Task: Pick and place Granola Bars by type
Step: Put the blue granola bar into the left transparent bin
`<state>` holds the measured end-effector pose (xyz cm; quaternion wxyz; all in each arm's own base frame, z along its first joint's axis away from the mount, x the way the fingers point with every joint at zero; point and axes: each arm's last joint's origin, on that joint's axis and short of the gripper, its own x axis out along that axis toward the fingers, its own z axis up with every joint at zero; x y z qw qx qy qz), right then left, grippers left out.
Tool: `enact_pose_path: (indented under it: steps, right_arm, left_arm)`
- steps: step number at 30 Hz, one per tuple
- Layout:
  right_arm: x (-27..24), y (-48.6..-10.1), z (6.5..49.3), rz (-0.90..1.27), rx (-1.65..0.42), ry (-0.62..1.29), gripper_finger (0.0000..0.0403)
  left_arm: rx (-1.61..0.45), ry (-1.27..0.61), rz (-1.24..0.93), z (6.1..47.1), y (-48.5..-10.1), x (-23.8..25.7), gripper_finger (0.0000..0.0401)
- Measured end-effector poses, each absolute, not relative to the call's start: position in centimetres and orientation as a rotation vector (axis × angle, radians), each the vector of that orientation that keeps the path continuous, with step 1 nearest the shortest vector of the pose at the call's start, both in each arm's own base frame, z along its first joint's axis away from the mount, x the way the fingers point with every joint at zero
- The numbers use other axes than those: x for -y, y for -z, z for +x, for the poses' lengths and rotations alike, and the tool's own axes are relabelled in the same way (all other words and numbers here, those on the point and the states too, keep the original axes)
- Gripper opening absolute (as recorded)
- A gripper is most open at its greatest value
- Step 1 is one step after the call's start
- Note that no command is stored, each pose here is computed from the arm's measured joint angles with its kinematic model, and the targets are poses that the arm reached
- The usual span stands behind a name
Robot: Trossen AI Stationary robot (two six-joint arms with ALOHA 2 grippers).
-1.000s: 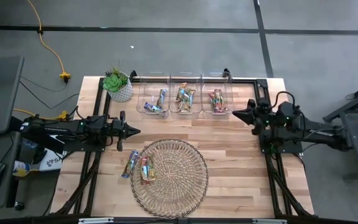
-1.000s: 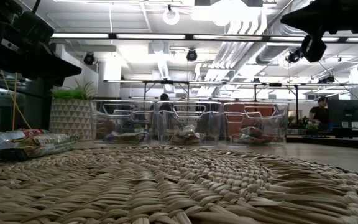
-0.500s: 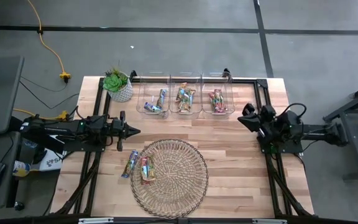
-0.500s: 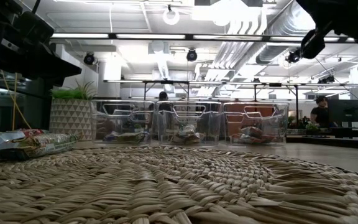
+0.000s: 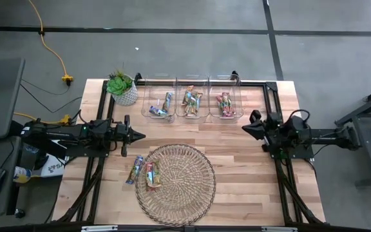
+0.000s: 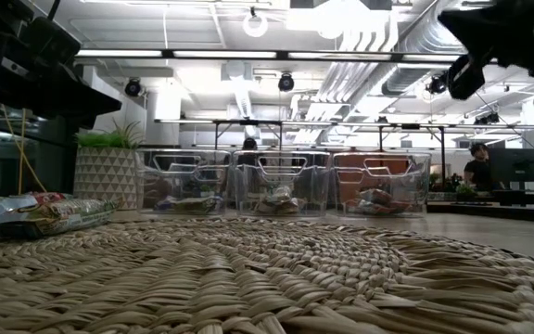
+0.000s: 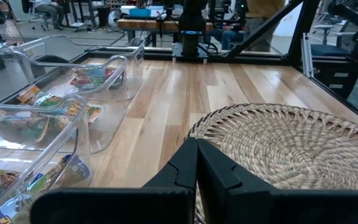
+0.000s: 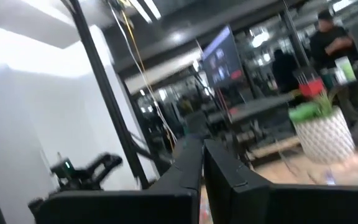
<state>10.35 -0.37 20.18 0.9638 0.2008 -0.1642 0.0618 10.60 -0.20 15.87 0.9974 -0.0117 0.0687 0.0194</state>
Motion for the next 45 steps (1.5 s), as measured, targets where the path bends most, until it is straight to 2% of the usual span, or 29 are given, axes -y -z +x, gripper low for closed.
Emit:
enact_pose_path:
  steps: [11,27,35,45]
  right_arm:
    - [0.4,-18.0,10.9,0.432,0.104,-0.072,0.0000]
    - [0.0,-16.8,10.9,0.380,-0.020,-0.083,0.0000]
    - [-0.4,-15.4,10.9,0.371,-0.148,0.008,0.0000]
    - [-0.6,-15.3,10.8,0.358,-0.169,-0.015,0.0000]
  left_arm:
    - [-0.137,-0.040,-0.024,10.6,-15.9,0.2,0.0001]
    - [-0.138,-0.042,-0.023,10.6,-15.9,0.2,0.0001]
    - [-0.137,-0.042,-0.023,10.6,-15.9,0.2,0.0001]
    - [-0.138,-0.042,-0.023,10.6,-15.9,0.2,0.0001]
